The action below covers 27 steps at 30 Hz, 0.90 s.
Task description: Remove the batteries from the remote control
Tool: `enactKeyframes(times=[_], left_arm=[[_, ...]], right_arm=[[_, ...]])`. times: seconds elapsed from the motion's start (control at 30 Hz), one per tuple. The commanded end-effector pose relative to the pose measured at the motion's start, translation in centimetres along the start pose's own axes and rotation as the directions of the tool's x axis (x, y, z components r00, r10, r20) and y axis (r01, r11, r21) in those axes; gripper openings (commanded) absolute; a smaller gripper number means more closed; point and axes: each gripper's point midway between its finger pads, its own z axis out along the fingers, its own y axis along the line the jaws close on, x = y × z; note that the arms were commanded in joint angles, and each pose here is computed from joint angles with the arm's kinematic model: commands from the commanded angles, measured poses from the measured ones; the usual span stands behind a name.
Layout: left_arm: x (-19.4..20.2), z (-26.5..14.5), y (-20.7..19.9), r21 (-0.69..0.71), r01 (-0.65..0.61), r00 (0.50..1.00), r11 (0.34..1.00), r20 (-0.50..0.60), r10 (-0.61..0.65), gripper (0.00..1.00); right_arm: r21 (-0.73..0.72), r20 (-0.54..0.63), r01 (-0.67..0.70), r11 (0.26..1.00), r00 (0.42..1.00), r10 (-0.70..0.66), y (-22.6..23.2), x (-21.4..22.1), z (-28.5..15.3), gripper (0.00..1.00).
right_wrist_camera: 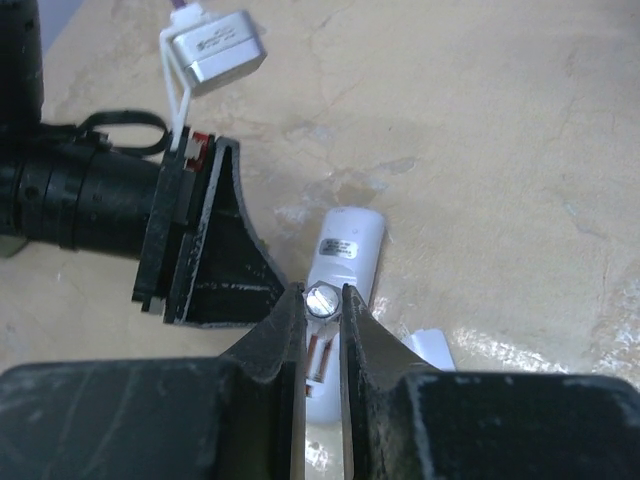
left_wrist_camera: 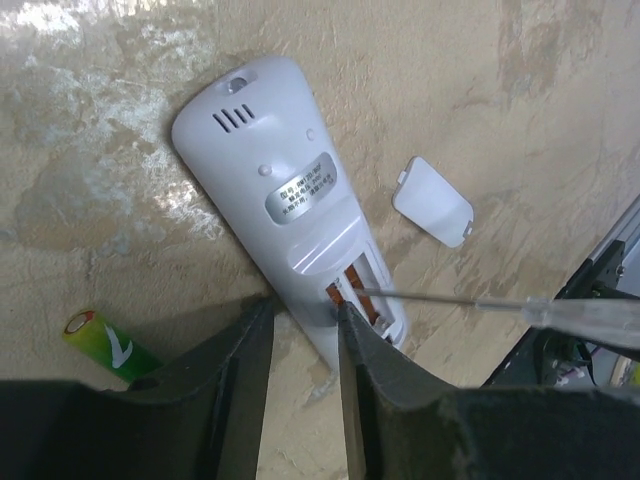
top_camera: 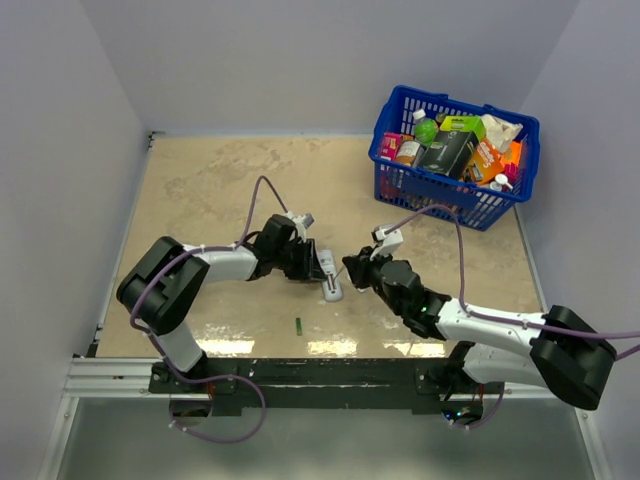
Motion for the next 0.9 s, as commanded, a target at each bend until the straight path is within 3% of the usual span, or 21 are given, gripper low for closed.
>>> enactKeyframes(times=[0.0, 0.23, 0.43, 0.57, 0.6, 0.7, 0.87], left_arm=[[-3.7, -1.3, -2.6, 0.009, -0.088, 0.993, 0.996, 0.077, 0.088, 0.38], [-7.4, -4.0, -4.8, -0.006, -0.133, 0.981, 0.991, 0.143, 0.132, 0.57], [-9.5, -7.1, -4.4, -0.064, -0.118, 0.969, 0.991, 0.21, 0.129, 0.67], [-10.0, -9.9, -2.3, -0.172, -0.084, 0.958, 0.981, 0.256, 0.127, 0.74], [-9.8, -10.4, -1.5, -0.197, -0.078, 0.958, 0.977, 0.257, 0.129, 0.84], [-8.7, -12.0, 0.4, -0.274, -0.057, 0.957, 0.96, 0.26, 0.13, 0.96], [-6.4, -14.4, 2.7, -0.352, -0.01, 0.954, 0.936, 0.276, 0.114, 1.0]], right_arm=[[-0.099, -0.195, 0.095, 0.99, 0.974, -0.113, 2.2, 2.4, -1.4, 0.0], [-0.175, -0.136, 0.105, 0.979, 0.982, -0.13, 5.3, -2.3, -1.6, 0.0], [-0.116, -0.156, 0.063, 0.991, 0.984, -0.081, 5.6, -4.3, -2.0, 0.0], [-0.046, -0.267, 0.048, 0.998, 0.962, -0.058, 4.8, -3.5, -2.7, 0.0], [-0.039, -0.3, 0.036, 0.999, 0.953, -0.046, 4.9, -3.1, -2.9, 0.0], [-0.03, -0.392, 0.024, 0.999, 0.919, -0.034, 4.8, -2.6, -3.8, 0.0], [0.011, -0.562, 0.043, 0.999, 0.827, -0.029, 3.1, -0.7, -5.3, 0.0]])
